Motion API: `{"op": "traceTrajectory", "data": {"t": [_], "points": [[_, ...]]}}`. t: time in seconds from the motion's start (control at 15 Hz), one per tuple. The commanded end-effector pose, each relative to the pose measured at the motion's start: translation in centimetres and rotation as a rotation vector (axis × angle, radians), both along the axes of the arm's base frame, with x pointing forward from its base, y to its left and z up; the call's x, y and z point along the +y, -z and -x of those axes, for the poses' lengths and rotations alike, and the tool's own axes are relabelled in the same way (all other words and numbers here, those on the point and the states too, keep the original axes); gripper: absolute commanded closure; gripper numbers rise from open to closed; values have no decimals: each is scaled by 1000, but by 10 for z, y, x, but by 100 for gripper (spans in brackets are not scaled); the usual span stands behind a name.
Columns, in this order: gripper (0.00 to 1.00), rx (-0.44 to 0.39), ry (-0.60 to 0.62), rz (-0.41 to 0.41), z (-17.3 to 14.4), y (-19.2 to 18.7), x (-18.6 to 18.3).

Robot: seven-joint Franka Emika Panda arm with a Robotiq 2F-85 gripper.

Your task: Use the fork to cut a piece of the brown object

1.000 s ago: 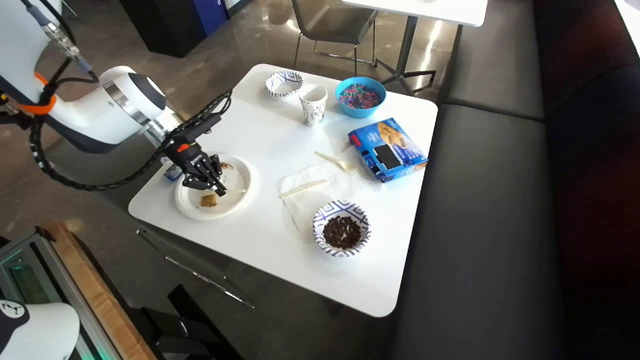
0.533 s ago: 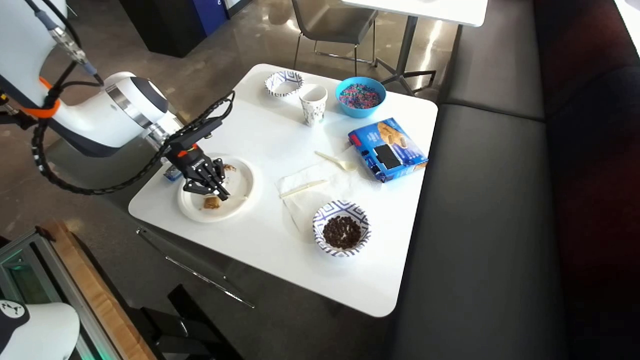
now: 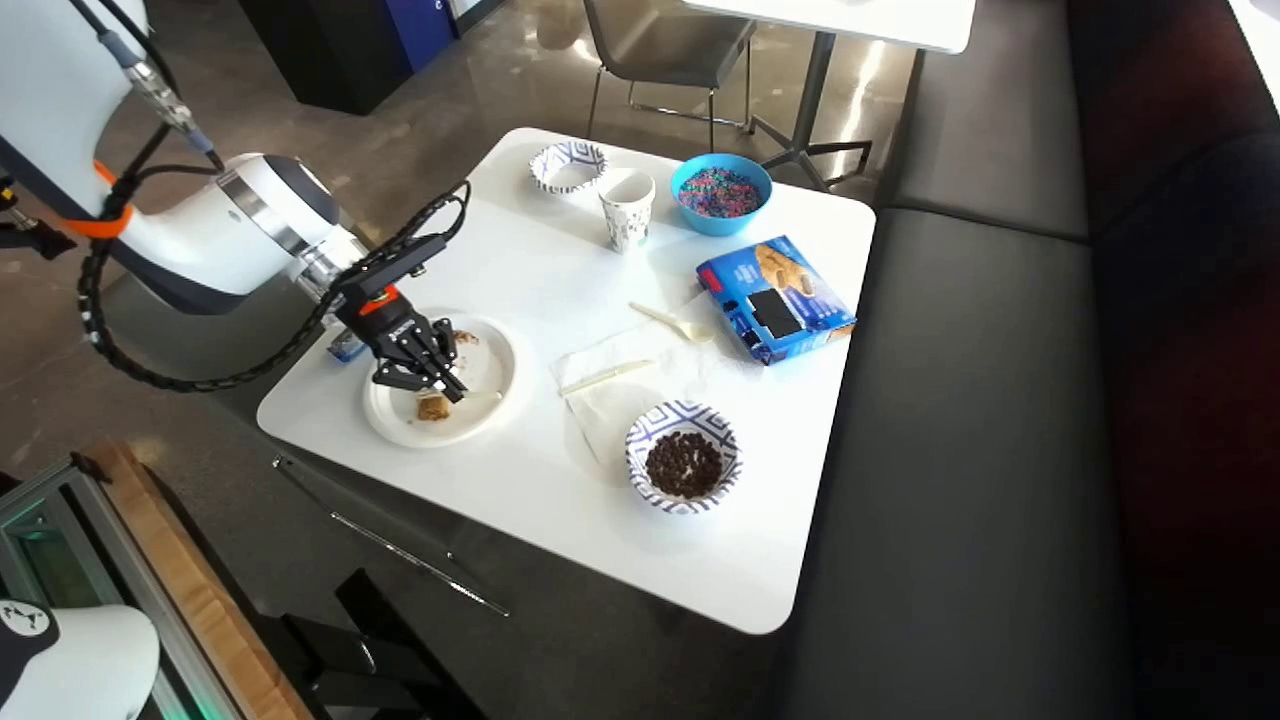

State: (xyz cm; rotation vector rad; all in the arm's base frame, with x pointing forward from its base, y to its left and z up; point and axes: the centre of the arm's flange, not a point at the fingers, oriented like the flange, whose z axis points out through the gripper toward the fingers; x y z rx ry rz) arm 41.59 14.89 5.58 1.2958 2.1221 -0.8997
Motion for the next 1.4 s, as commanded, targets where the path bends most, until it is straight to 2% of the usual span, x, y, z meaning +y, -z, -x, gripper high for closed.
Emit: {"op": "traceTrajectory", "data": {"t": [0.0, 0.47, 0.87, 1.33], "points": [[98, -8, -6, 22, -4, 23, 3], [98, -9, -22, 53, -4, 28, 3], [98, -20, -29, 120, -2, 23, 15], [98, 2, -33, 162, -10, 39, 19]]}}
